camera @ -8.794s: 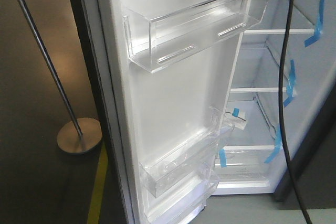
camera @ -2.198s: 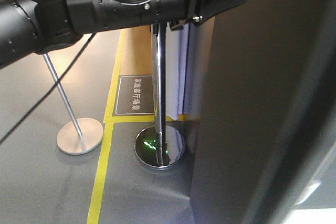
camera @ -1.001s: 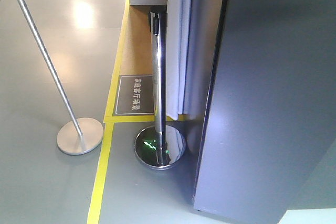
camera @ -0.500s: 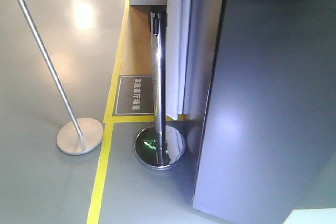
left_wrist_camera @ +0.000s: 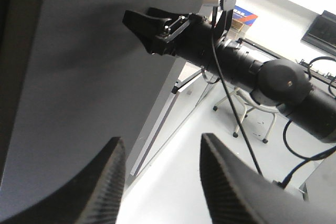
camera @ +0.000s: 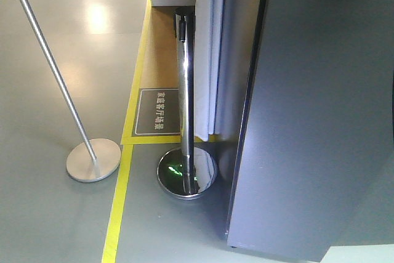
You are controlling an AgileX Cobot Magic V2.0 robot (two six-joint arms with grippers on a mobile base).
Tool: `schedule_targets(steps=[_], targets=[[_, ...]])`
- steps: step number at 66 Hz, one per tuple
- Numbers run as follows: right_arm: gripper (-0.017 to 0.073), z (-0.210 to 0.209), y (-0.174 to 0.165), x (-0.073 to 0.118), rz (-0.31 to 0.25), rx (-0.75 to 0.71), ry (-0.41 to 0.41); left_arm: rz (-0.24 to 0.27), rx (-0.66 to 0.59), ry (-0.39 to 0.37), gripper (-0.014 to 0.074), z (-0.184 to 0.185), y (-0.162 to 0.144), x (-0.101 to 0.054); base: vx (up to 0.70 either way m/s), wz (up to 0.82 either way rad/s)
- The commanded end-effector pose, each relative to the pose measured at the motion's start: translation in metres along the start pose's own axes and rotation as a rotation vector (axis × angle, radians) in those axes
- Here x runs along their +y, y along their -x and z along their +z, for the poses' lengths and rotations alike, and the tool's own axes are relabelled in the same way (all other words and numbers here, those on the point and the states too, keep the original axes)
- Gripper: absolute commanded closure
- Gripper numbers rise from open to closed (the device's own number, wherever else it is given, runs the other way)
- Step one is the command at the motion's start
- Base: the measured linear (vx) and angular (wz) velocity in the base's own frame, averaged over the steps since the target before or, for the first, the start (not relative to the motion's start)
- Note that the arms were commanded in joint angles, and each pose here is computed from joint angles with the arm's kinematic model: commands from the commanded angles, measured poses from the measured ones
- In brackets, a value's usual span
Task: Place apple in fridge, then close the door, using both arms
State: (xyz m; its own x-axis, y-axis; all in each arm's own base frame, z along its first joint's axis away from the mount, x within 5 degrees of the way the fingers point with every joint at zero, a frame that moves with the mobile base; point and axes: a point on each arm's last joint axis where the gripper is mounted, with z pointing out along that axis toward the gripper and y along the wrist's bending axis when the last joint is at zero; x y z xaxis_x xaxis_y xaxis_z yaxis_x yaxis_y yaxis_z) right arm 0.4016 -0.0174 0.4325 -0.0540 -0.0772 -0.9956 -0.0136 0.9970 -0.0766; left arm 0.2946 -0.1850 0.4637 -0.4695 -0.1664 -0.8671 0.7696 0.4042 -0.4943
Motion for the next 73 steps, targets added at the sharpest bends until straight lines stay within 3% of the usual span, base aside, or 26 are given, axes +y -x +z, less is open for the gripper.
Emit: schedule_targets(steps=[1, 25, 31, 49, 57, 63, 70, 73], targets=[[-0.0010, 0.013, 0.007, -0.005, -0.025, -0.055, -0.033, 0.006, -0.087, -0.039, 0.0263, -0.014, 0.017, -0.023, 0.00, 0.00], [0.0014, 0.016, 0.005, -0.028, -0.011, 0.027, -0.024, 0.007, -0.092, -0.033, 0.0263, -0.014, 0.018, -0.022, 0.00, 0.00], [0.0015, 0.013, 0.006, -0.026, -0.023, 0.050, -0.006, 0.006, -0.096, -0.030, 0.0263, -0.014, 0.018, -0.022, 0.00, 0.00], [0.0077, -0.033, 0.049, -0.021, -0.052, -0.023, 0.016, 0.015, -0.104, -0.013, 0.0263, -0.014, 0.019, -0.020, 0.00, 0.00], [0.0175, -0.069, 0.072, -0.013, -0.064, -0.027, 0.067, 0.074, -0.084, 0.046, 0.0265, -0.015, 0.018, -0.014, 0.00, 0.00], [0.0289, -0.095, 0.085, -0.005, -0.055, -0.017, 0.124, 0.157, -0.037, 0.111, 0.0275, -0.016, 0.014, -0.008, 0.00, 0.00], [0.0447, -0.124, 0.094, 0.006, -0.096, 0.018, 0.218, 0.267, 0.037, 0.186, 0.0302, -0.017, 0.009, -0.001, 0.00, 0.00], [0.0517, -0.135, 0.095, 0.012, -0.119, 0.047, 0.279, 0.284, 0.061, 0.211, 0.0318, -0.017, 0.008, 0.002, 0.00, 0.00]])
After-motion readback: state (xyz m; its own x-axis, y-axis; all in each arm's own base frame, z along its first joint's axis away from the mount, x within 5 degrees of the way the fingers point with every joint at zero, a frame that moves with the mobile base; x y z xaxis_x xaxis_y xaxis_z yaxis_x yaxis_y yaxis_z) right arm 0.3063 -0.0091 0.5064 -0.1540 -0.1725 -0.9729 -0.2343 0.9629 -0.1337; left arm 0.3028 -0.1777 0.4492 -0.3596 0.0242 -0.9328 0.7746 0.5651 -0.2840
